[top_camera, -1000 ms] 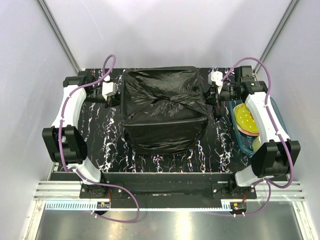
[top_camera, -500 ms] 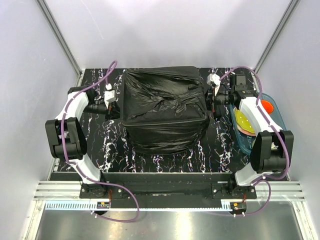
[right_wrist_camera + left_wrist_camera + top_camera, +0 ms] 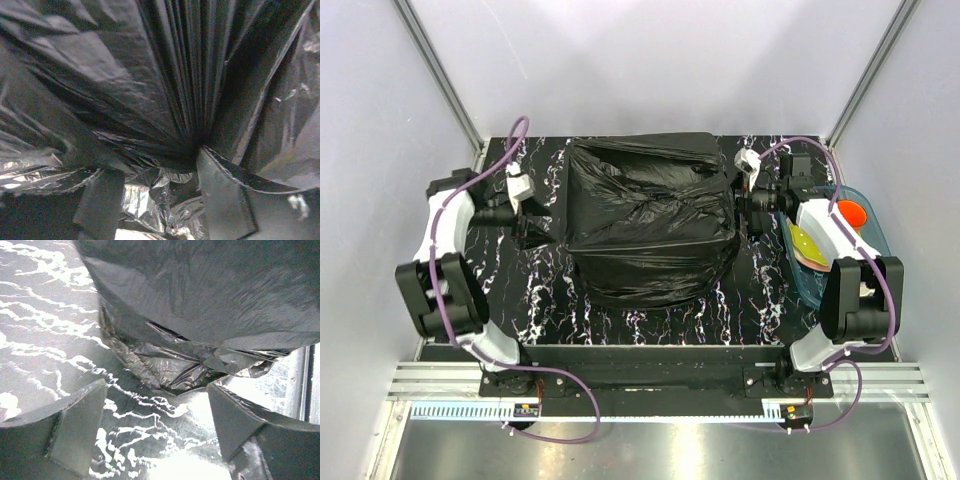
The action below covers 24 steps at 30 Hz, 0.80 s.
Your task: Put the trash bags into the trash bin
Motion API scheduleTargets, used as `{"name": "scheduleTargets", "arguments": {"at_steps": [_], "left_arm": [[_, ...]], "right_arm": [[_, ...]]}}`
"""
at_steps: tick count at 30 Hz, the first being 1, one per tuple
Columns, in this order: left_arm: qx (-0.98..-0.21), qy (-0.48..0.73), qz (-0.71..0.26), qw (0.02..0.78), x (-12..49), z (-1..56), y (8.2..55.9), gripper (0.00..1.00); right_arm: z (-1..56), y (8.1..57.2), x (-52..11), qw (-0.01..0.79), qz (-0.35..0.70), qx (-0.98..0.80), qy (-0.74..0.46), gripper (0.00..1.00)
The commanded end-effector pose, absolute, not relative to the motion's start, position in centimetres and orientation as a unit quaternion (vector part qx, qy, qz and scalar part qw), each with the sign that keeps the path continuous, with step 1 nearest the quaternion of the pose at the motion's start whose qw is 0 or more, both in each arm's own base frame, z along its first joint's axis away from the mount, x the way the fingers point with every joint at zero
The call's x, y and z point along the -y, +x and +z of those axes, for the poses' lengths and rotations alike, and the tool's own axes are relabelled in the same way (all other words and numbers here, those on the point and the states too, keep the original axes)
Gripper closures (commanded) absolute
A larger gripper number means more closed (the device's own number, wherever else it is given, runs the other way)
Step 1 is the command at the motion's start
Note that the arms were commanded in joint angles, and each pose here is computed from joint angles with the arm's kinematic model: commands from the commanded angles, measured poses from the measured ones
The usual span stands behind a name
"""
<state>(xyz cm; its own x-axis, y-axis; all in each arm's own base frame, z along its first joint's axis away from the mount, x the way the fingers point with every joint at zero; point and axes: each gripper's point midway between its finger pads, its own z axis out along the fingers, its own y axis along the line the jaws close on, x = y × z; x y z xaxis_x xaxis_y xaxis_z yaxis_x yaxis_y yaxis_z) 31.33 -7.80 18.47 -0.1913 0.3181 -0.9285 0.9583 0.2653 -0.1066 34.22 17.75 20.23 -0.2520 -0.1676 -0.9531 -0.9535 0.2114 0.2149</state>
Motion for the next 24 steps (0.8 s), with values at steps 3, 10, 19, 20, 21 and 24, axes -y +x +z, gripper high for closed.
{"name": "scheduleTargets", "arguments": {"at_steps": [3, 10, 19, 20, 21, 24], "left_arm": [[-0.695, 0.471, -0.214, 0.499, 4.0, 26.0, 33.3, 0.01], [-0.629, 0.45, -0.195, 0.603, 3.9, 31.8, 33.4, 0.01], [-0.516, 0.549, -0.302, 0.584, 10.7, 29.0, 29.8, 0.02], [-0.508, 0.552, -0.317, 0.58, 11.5, 28.9, 29.5, 0.02], [-0.502, 0.552, -0.327, 0.58, 12.0, 29.0, 29.3, 0.02], [-0.474, 0.545, -0.362, 0.589, 13.2, 30.2, 28.7, 0.02]], "right_arm": [[22.5, 34.8, -15.8, 0.443, 0.393, -0.685, -0.426, 0.21], [24.2, 34.4, -14.4, 0.445, 0.354, -0.694, -0.442, 0.15], [27.5, 33.4, -14.2, 0.459, 0.358, -0.652, -0.485, 0.15], [27.7, 33.1, -14.2, 0.455, 0.362, -0.652, -0.487, 0.15], [28.0, 33.0, -14.3, 0.457, 0.362, -0.647, -0.491, 0.15], [28.9, 32.7, -14.8, 0.464, 0.361, -0.629, -0.508, 0.16]]}}
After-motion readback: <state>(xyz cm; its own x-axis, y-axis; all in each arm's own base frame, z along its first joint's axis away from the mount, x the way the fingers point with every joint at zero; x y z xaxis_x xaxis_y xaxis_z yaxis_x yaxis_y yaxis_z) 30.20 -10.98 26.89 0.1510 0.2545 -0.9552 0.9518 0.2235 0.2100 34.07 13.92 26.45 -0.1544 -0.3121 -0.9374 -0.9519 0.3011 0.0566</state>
